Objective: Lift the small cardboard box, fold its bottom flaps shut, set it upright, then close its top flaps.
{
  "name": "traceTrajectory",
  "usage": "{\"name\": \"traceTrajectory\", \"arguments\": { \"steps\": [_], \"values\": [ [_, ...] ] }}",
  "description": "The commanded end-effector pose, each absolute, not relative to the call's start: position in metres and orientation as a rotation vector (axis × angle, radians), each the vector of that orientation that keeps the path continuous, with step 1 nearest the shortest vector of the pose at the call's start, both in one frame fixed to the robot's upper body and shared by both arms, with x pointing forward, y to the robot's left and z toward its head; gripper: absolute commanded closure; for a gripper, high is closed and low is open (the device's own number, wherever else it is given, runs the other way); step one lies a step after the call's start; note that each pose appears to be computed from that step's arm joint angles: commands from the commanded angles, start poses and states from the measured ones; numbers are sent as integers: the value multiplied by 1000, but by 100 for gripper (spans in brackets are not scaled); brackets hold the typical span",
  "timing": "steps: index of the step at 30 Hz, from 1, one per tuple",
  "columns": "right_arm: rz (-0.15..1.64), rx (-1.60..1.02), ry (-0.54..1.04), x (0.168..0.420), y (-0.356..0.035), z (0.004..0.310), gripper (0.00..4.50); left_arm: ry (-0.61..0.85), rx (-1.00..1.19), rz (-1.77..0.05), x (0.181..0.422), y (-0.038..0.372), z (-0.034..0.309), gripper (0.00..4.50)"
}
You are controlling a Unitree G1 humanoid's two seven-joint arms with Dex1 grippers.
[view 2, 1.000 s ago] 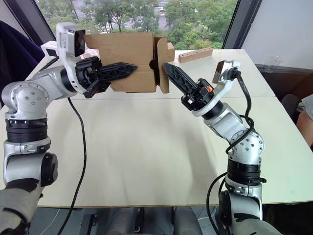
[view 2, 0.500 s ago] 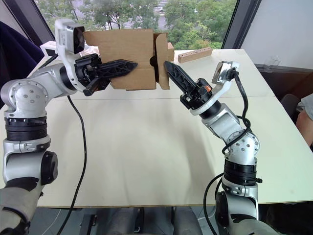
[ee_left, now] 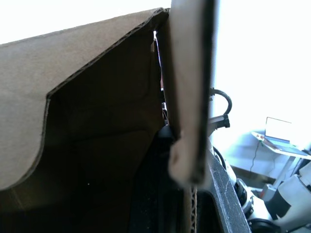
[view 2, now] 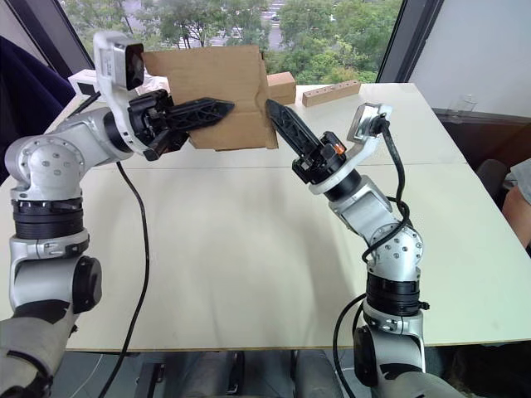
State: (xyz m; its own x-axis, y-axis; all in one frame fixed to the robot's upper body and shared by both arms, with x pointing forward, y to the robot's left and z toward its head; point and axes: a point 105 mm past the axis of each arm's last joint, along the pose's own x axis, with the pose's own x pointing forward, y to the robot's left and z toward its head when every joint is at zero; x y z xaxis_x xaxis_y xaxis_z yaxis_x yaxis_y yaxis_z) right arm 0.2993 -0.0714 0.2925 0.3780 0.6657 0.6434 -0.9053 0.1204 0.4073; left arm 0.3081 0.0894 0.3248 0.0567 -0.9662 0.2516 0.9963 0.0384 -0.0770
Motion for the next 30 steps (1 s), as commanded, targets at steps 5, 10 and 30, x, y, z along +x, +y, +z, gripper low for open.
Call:
{"name": "traceTrajectory", "arguments": {
  "steps": [5, 10, 30],
  "values": [
    [1213, 868, -389, 292, -54, 305, 391, -207, -267, -1522, 306, 88, 334, 450],
    [1273, 891, -379, 284, -45, 306, 391, -219, -272, -1512, 307, 88, 335, 450],
    [1285, 991, -386, 272, -64, 303, 448, -223, -281, -1497, 310, 93, 335, 450]
  ]
}}
